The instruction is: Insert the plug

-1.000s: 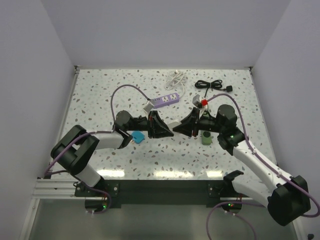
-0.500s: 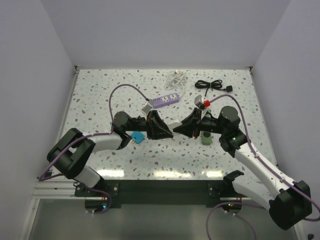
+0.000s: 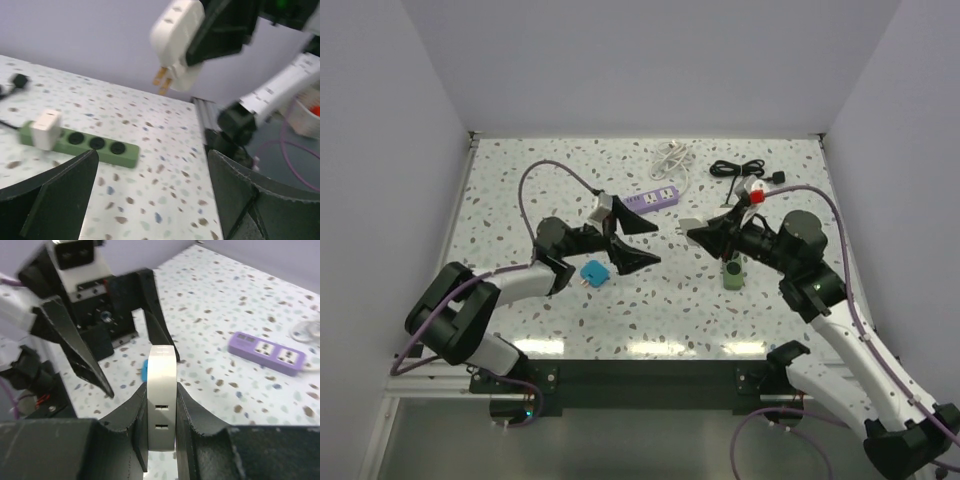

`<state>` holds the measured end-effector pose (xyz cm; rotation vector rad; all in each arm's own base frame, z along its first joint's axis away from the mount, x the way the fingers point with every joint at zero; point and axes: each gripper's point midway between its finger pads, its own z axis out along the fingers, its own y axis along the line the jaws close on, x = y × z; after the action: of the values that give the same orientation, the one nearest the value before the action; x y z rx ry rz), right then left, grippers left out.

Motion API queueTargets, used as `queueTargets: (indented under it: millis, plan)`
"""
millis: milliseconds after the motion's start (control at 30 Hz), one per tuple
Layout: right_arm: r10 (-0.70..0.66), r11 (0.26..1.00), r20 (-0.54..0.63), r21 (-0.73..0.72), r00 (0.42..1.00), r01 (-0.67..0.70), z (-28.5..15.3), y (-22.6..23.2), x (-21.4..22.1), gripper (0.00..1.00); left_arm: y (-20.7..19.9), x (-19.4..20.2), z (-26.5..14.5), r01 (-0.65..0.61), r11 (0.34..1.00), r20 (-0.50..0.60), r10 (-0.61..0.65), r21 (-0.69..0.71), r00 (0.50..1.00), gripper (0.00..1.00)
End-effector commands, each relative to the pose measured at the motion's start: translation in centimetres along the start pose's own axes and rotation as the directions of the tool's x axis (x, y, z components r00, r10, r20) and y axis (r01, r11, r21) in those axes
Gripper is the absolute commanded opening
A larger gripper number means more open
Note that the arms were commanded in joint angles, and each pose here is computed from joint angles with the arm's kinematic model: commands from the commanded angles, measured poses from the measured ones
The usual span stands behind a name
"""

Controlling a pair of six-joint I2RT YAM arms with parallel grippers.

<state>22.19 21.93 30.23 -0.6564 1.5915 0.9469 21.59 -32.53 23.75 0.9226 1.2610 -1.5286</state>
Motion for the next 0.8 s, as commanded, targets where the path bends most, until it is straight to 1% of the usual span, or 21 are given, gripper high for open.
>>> queueTargets:
  millis: [0,33,67,100,133,200,233,333,400,467,500,700,767]
  plan:
    - [0.022,0.952,-0.083,0.305,0.996,0.005,-0.9,-5.4,0.7,0.0,6.5,-6.1,-1.4,-0.237,0.904,0.082,0.282,-0.356,0.956,0.96]
    - [0.036,0.936,-0.108,0.352,0.994,0.004,-0.9,-6.4,1.3,0.0,9.3,-4.6,-2.6,-0.231,0.843,-0.023,0.252,-0.485,0.967,0.96]
    - [0.05,0.921,-0.132,0.389,0.99,0.005,-1.0,-7.3,2.0,0.0,10.9,-5.9,-3.3,-0.232,0.786,-0.028,0.264,-0.573,0.964,0.97]
    - [0.065,0.885,-0.159,0.464,0.985,0.016,-1.3,-8.9,2.8,0.0,13.1,-6.9,-5.1,-0.209,0.682,-0.026,0.268,-0.701,0.963,0.98]
    - [0.089,0.868,-0.194,0.497,0.977,0.019,-1.1,-9.9,3.9,0.0,14.4,-6.3,-6.3,-0.195,0.623,-0.052,0.239,-0.757,0.969,0.98]
    - [0.111,0.837,-0.223,0.546,0.968,0.03,-1.1,-11.3,4.8,0.0,15.7,-6.8,-7.9,-0.183,0.531,-0.059,0.241,-0.828,0.969,1.0]
    - [0.135,0.814,-0.252,0.58,0.958,0.038,-1.0,-12.4,5.8,0.0,16.0,-6.6,-8.1,-0.183,0.52,-0.066,0.235,-0.834,0.97,1.0]
    - [0.195,0.784,-0.287,0.621,0.938,0.026,-1.3,-14.4,7.6,0.0,16.5,-6.2,-8.6,-0.177,0.493,-0.077,0.217,-0.852,0.973,1.0]
    - [0.267,0.753,-0.308,0.658,0.913,0.002,-1.8,-16.4,9.6,0.0,16.7,-6.1,-9.0,-0.175,0.473,-0.079,0.215,-0.864,0.973,1.0]
    - [0.317,0.731,-0.341,0.682,0.885,0.001,-2.0,-17.7,11.4,0.0,16.5,-6.2,-9.2,-0.174,0.468,-0.08,0.214,-0.866,0.974,1.0]
    - [0.33,0.722,-0.344,0.692,0.879,0.0,-2.1,-18.2,11.5,0.0,16.4,-6.6,-9.5,-0.171,0.45,-0.072,0.227,-0.876,0.971,1.0]
    - [0.4,0.671,-0.38,0.741,0.834,0.016,-3.4,-20.1,13.7,0.0,16.2,-6.8,-10.4,-0.162,0.414,-0.067,0.233,-0.896,0.97,1.0]
    - [0.408,0.666,-0.38,0.746,0.83,0.015,-3.6,-20.3,14.0,0.0,16.4,-6.8,-10.7,-0.159,0.397,-0.068,0.233,-0.904,0.97,1.0]
